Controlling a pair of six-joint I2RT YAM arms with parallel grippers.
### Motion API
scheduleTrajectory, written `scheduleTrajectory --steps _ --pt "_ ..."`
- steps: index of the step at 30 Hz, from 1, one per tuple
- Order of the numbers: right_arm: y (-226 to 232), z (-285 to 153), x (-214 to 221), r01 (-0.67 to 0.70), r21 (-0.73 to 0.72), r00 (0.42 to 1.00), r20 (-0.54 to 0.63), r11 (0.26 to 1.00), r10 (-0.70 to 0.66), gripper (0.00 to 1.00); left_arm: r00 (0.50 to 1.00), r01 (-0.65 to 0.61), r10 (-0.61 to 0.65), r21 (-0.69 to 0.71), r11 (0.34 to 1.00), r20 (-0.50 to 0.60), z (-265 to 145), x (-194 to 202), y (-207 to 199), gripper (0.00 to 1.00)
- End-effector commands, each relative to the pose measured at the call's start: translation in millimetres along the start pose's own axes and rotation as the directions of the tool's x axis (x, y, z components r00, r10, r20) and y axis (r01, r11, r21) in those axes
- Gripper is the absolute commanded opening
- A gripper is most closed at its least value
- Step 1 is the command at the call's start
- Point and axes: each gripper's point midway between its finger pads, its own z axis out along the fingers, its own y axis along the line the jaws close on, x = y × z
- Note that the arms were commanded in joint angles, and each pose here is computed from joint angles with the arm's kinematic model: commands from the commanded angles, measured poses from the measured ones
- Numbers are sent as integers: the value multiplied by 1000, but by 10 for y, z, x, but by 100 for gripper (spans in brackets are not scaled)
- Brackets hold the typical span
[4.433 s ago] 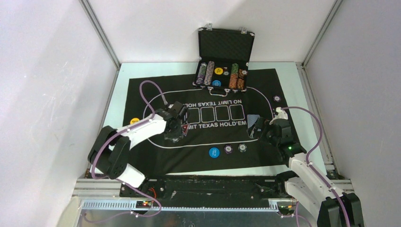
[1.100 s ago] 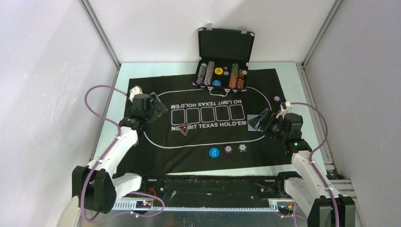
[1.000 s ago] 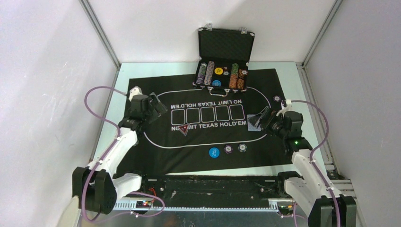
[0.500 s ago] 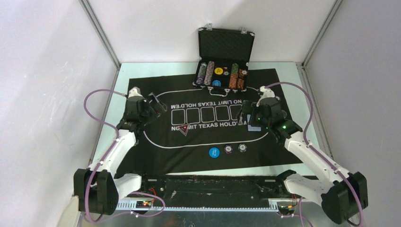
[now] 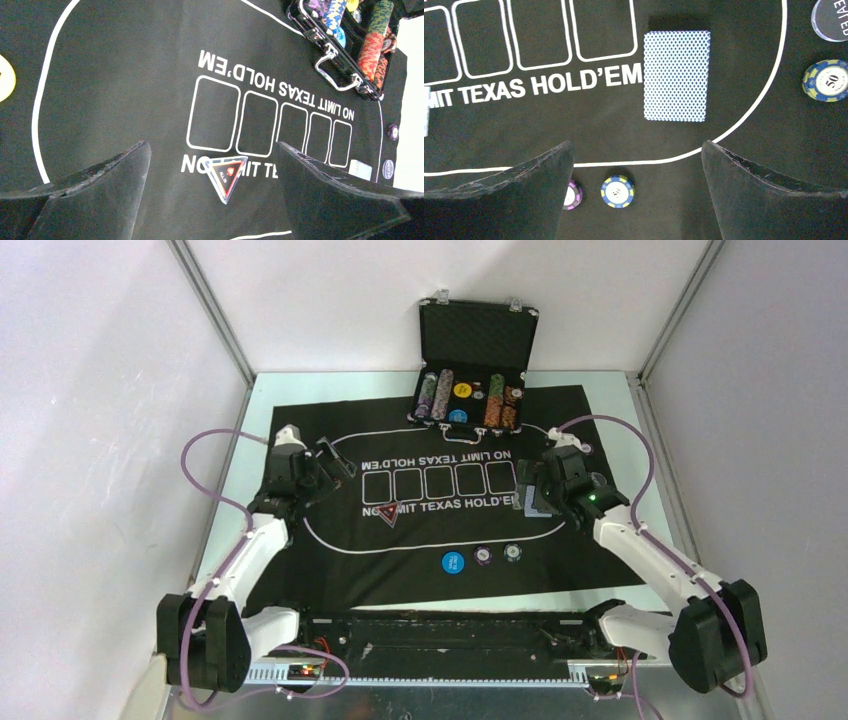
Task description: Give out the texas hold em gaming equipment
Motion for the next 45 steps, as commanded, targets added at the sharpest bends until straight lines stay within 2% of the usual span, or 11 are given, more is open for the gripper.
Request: scheduleTrajectory --steps 1,9,20,32,39,41,45 --pt "-101 86 -201 7 48 1000 30 999 -8 100 1000 -18 18 16 1000 10 13 -38 -18 100" --pt "-355 491 -249 -43 125 998 -33 991 48 100 1000 -24 24 -5 1000 -12 37 -8 18 100" --pt "-436 981 -134 -6 136 989 -144 991 25 100 999 -30 29 -21 999 -26 74 7 46 100" --pt "-509 1119 35 -37 163 970 -232 986 75 100 999 -32 31 -28 999 -45 117 41 63 100" --pt "-564 1125 86 -45 197 964 -251 979 94 93 998 -34 32 -25 999 -57 133 61 60 100" --pt "-588 1131 116 -44 206 959 -267 977 100 88 998 -34 33 -28 999 -57 129 62 64 100" --pt "-609 1145 188 -32 216 946 -309 976 100 72 998 -36 34 -29 999 -53 126 53 67 100"
